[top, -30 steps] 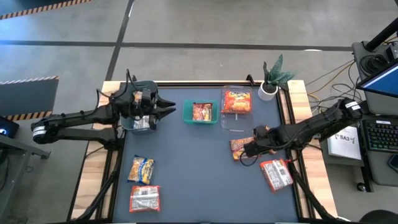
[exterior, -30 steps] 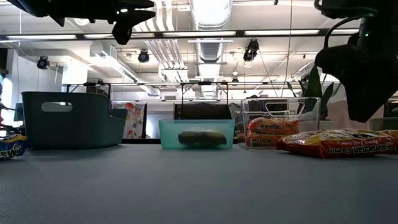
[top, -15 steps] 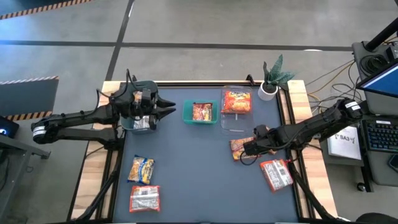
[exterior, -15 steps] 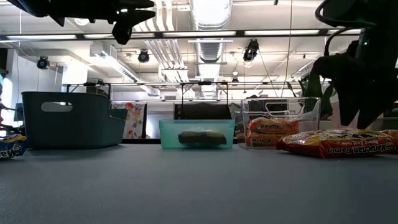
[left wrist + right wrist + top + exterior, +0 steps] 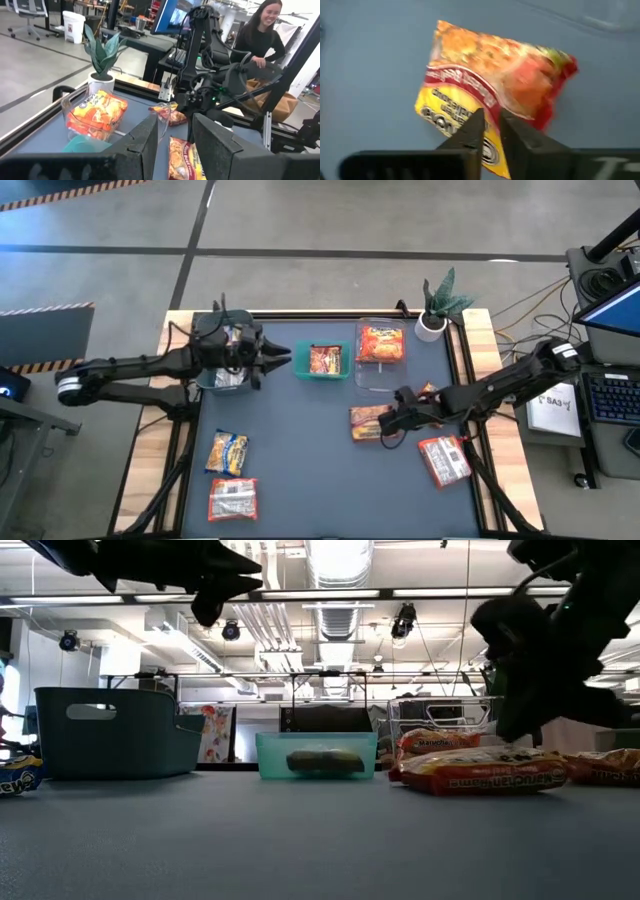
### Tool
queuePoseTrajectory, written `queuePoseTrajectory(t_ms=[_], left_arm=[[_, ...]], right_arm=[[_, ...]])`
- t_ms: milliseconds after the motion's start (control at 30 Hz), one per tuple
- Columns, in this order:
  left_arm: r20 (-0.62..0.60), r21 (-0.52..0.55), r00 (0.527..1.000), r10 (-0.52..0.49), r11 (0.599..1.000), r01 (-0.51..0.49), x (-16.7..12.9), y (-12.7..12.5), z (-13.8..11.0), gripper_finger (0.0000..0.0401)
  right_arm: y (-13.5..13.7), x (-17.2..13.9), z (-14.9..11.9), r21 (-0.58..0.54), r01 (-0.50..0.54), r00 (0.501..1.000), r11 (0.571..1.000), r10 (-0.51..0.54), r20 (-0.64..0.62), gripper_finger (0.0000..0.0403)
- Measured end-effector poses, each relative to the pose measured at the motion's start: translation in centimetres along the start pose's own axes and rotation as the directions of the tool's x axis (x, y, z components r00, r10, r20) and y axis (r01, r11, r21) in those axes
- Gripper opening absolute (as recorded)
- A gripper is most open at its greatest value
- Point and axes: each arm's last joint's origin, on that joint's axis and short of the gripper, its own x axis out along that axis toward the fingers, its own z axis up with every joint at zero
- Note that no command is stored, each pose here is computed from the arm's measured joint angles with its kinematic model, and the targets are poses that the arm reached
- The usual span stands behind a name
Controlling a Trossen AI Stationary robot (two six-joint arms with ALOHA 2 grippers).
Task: Sort Maruchan noodles
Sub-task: Put the left red noodle pack into the light blue bin
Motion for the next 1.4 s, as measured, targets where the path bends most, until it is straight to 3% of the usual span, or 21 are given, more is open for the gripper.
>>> queuePoseTrajectory(t_ms=[100,300,400,567,700,967,1067,1167,1267,1400], left_arm=[[-0.011,-0.001,1.000,-0.006,1.000,0.006,0.6,-0.1,0.1,0.0107],[-0.045,0.046,0.997,-0.068,0.996,0.070,2.5,-1.4,0.3,0.0102],[-0.081,0.068,0.990,-0.115,0.990,0.121,3.7,-2.6,0.0,0.0093],[-0.129,0.080,0.987,-0.101,0.991,0.112,5.7,-4.5,-1.1,0.0079],[-0.224,0.078,0.968,-0.110,0.988,0.130,7.0,-5.5,-3.0,0.0068],[-0.423,0.036,0.899,-0.118,0.989,0.146,9.3,-6.5,-8.1,0.0052],[-0.469,0.015,0.876,-0.109,0.991,0.132,10.2,-6.8,-9.7,0.0052],[-0.502,0.004,0.858,-0.109,0.992,0.129,11.2,-7.2,-10.9,0.0052],[-0.535,0.009,0.837,-0.115,0.990,0.141,12.1,-7.7,-12.0,0.0052],[-0.598,0.009,0.794,-0.110,0.990,0.144,12.7,-8.3,-13.2,0.0052]], right_arm=[[0.5,0.8,0.0,-0.019,-0.029,0.999,0.999,0.030,0.033,0.0014],[2.1,2.8,-0.2,-0.074,-0.147,0.985,0.986,0.153,0.078,0.0009],[2.7,2.5,-0.1,-0.090,-0.151,0.987,0.985,0.156,0.049,0.0009],[1.9,0.7,0.1,-0.134,0.030,0.999,0.990,-0.032,-0.010,0.0009],[1.1,-0.6,0.4,-0.112,0.212,0.977,0.971,-0.215,-0.009,0.0008],[0.7,1.6,-0.2,-0.135,0.305,0.950,0.943,-0.310,-0.017,0.0008],[1.4,3.2,-0.5,-0.164,0.251,0.967,0.954,-0.256,-0.011,0.0008],[3.1,4.8,-0.6,-0.205,0.081,0.997,0.975,-0.081,0.008,0.0008],[4.5,5.5,-0.7,-0.255,-0.058,0.998,0.965,0.059,-0.002,0.0008],[4.2,5.2,-0.7,-0.276,-0.045,0.999,0.960,0.038,-0.031,0.0008]])
